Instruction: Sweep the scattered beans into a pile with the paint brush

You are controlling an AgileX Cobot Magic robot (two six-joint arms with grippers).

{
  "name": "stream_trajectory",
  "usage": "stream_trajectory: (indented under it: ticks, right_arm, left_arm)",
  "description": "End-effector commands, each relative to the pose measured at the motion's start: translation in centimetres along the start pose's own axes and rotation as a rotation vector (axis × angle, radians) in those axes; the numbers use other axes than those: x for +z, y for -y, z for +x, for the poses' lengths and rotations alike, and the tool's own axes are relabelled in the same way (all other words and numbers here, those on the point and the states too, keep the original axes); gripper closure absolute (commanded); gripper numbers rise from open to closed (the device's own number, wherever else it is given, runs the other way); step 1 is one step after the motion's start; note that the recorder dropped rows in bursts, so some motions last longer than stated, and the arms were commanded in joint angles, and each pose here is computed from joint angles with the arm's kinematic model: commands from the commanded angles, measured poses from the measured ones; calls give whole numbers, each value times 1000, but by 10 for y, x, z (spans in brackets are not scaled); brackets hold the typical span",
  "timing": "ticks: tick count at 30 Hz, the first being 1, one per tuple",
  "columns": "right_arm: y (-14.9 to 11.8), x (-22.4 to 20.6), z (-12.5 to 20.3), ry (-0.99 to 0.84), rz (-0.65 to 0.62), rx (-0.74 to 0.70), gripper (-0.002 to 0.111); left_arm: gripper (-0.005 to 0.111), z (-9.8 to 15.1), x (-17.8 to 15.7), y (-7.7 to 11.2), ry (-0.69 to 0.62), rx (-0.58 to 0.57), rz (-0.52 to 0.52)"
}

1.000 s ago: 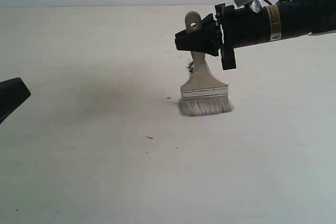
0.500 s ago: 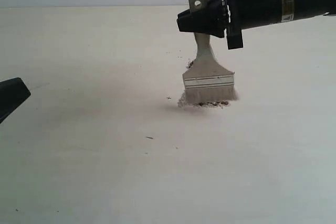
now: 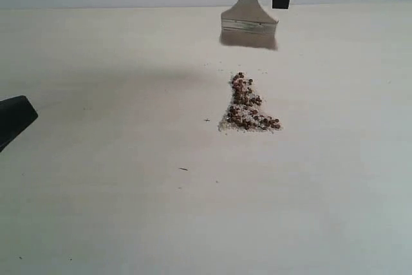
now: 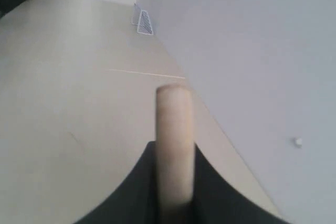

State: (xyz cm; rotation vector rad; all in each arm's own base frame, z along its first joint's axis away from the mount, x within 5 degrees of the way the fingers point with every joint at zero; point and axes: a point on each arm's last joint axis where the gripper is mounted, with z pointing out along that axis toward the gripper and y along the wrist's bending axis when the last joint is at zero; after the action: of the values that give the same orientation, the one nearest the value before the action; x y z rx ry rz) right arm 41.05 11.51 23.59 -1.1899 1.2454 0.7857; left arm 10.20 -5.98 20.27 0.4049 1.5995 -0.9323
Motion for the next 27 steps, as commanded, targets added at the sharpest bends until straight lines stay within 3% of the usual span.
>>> stream_trajectory:
  ticks: [1, 10, 16, 27]
  right_arm:
    - [39, 0, 26, -29, 8, 56, 108]
    - [84, 19, 81, -11, 25, 92, 108]
    - [84, 22, 101, -36, 10, 193, 108]
    - [78, 21, 108, -150, -36, 449, 108]
  left_arm:
    - [107, 0, -1, 1, 10, -8, 4]
    - [107, 0, -1, 1, 10, -8, 4]
    - [107, 0, -1, 1, 10, -8, 4]
    - [107, 0, -1, 1, 10, -8, 4]
